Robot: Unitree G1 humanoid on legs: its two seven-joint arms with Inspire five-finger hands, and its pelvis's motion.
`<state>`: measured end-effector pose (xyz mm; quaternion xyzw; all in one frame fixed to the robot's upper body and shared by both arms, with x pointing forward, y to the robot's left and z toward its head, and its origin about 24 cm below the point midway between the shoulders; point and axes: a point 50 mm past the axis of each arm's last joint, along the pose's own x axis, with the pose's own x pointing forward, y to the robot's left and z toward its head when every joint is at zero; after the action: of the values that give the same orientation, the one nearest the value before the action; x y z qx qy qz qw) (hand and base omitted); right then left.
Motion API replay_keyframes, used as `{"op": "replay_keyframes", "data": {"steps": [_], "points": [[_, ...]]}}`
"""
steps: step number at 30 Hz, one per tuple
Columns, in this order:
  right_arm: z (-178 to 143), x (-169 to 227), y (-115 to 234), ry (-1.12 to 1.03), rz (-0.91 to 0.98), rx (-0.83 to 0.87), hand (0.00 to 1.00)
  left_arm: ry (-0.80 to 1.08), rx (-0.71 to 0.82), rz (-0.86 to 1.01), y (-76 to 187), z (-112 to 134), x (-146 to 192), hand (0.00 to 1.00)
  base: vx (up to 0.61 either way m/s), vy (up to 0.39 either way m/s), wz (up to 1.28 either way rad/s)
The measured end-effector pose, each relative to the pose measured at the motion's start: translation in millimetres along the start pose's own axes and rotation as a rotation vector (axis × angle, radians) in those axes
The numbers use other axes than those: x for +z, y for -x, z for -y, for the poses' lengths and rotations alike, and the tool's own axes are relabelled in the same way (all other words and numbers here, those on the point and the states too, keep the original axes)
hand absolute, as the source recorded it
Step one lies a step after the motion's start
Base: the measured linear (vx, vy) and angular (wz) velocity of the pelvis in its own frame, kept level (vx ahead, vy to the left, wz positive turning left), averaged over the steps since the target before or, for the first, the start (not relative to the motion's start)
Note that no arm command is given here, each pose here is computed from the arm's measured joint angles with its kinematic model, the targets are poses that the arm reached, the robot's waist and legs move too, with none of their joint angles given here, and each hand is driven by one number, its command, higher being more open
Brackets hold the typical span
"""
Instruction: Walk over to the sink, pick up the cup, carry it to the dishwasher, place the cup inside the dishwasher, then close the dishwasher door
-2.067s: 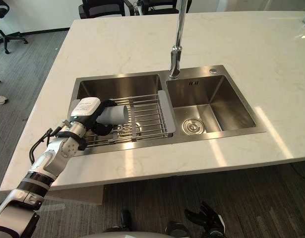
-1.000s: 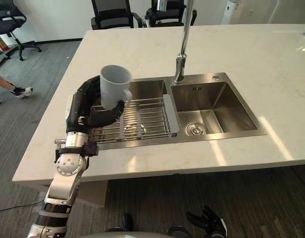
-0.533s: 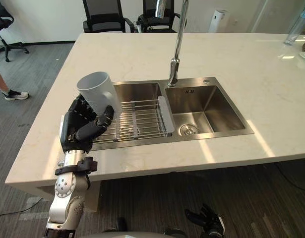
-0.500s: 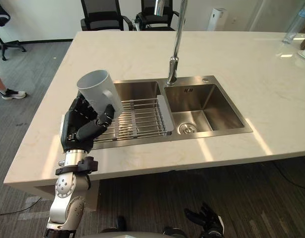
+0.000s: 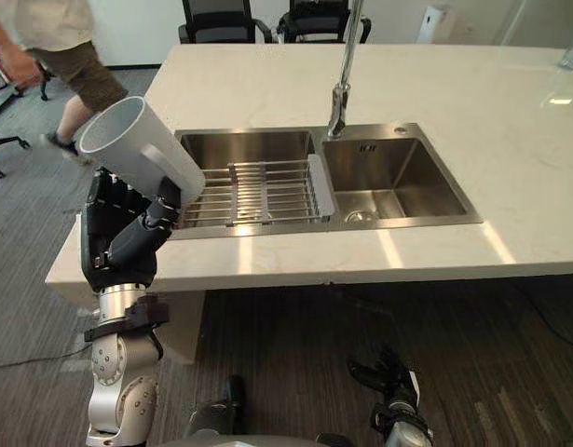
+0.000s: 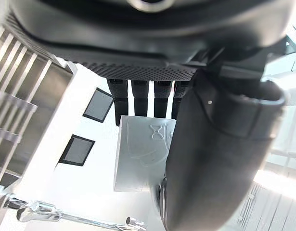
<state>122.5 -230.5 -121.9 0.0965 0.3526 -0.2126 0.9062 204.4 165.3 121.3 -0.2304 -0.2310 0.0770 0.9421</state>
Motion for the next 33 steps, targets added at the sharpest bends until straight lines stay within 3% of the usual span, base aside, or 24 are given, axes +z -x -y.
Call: {"op": "replay_keyframes", "data": {"steps": [12,17,25,33], "points": [[22.5,-8.6,7.0,0.0,-0.019,-0.095,0.9,0.119,-0.169,-0.052,-3.1,37.6,-16.4,0.3,-0.2,0.004,0.73],[9.4,-12.1,3.9,-0.013,-0.038,-0.06,0.9,0.014,-0.088,-0.175,-2.9,10.8,-42.3,0.3,-0.02,0.123,0.12],[13.1,-22.5,9.7,0.047,-0.069,-0.064,0.9,-0.004,-0.164,-0.202,1.8,19.7,-45.0,0.3,-0.06,0.044,0.48],[7.2,-13.6,9.5,0.057,-0.027,-0.038,0.9,0.007,-0.097,-0.174,12.8,10.0,-31.7,0.3,-0.05,-0.114,0.56]]}}
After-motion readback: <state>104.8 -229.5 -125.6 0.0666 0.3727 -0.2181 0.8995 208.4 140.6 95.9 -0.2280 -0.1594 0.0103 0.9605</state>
